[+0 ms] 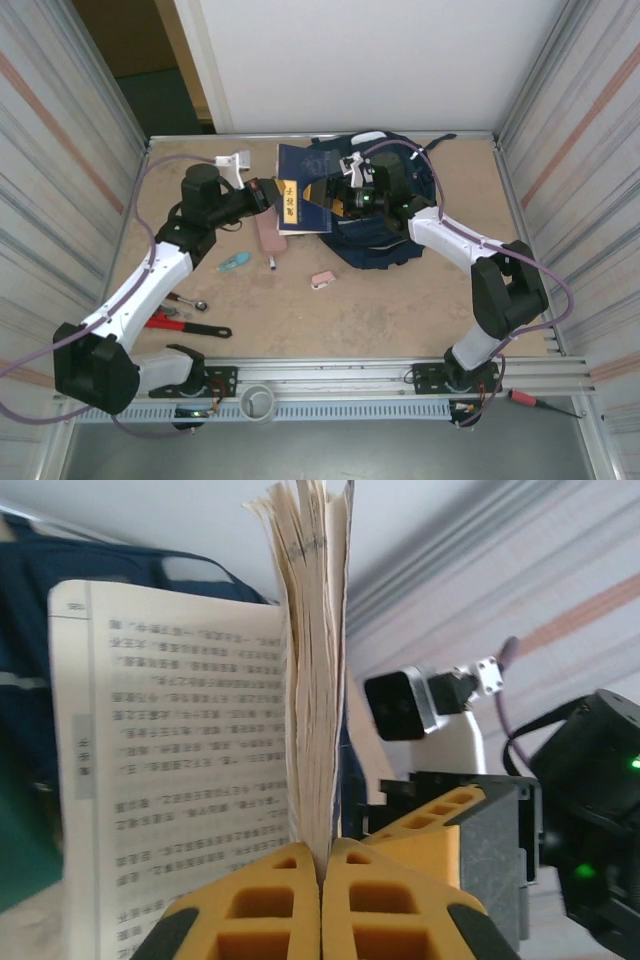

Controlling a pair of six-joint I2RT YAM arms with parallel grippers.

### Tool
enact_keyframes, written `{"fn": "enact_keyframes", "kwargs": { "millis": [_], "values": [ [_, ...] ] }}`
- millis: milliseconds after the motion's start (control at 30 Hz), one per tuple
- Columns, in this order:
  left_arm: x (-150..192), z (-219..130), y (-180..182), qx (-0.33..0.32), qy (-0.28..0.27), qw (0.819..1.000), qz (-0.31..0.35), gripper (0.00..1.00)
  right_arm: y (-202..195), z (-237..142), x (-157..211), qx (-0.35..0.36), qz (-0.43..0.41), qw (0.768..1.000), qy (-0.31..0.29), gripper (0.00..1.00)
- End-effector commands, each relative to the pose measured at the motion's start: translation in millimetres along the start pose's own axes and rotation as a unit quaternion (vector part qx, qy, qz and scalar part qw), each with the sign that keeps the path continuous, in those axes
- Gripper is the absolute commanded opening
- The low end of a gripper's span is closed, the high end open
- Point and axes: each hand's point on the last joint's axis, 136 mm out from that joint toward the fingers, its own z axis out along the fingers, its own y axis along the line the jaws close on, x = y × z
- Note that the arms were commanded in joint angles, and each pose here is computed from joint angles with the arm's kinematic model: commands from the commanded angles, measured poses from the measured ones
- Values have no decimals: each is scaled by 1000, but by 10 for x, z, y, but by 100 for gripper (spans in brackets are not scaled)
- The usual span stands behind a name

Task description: Pack books, pencil case, and school supplies into a backpack

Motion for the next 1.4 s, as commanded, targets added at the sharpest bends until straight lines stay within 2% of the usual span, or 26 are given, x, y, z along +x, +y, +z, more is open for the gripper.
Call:
{"fn": "enact_keyframes", "kwargs": {
  "millis": [0, 67, 100, 167, 300, 367, 500, 600, 700, 767, 867, 967, 1167, 1267, 1367],
  "values": [
    [-197, 2, -373, 73, -20, 997, 1, 0, 179, -83, -24, -58, 4, 998, -7, 89],
    [-179, 41, -348, 74, -16, 997, -4, 0, 222, -148, -35, -78, 3, 997, -16, 76],
    [-172, 63, -313, 69, -15, 997, -6, 0, 245, -191, -43, -83, 1, 996, -23, 63],
    [-145, 123, -226, 55, -11, 998, -5, 0, 235, -272, -47, -79, 0, 996, -33, 44],
    [-31, 333, 22, 17, 13, 1000, 11, 0, 170, -477, -87, -66, 6, 997, -50, 10],
    [33, 447, 149, 0, 25, 999, 27, 10, 81, -640, -131, -44, 13, 997, -60, 1],
    [166, 717, 417, -56, 63, 991, 103, 35, -163, -1177, -248, 34, 22, 994, -102, 0],
    [336, 973, 503, -92, 108, 969, 203, 46, -319, -1746, -349, 92, 35, 982, -160, 0],
    [580, 1232, 427, -99, 141, 931, 323, 57, -449, -2384, -404, 178, 44, 955, -232, 0],
    [779, 1413, 333, -92, 163, 898, 398, 65, -505, -2783, -399, 245, 43, 928, -278, 0],
    [1077, 1661, 240, -83, 201, 852, 477, 73, -487, -3208, -369, 309, 36, 892, -327, 0],
    [1311, 1901, 205, -81, 233, 819, 518, 75, -484, -3397, -354, 330, 38, 878, -344, 0],
    [1685, 2314, 249, -84, 274, 771, 569, 75, -496, -3448, -332, 324, 45, 881, -343, 0],
    [1747, 2465, 338, -98, 283, 759, 577, 71, -518, -3401, -300, 316, 47, 887, -334, 0],
    [1763, 2584, 406, -108, 289, 755, 579, 60, -556, -3331, -252, 307, 53, 895, -319, 0]
  ]
}}
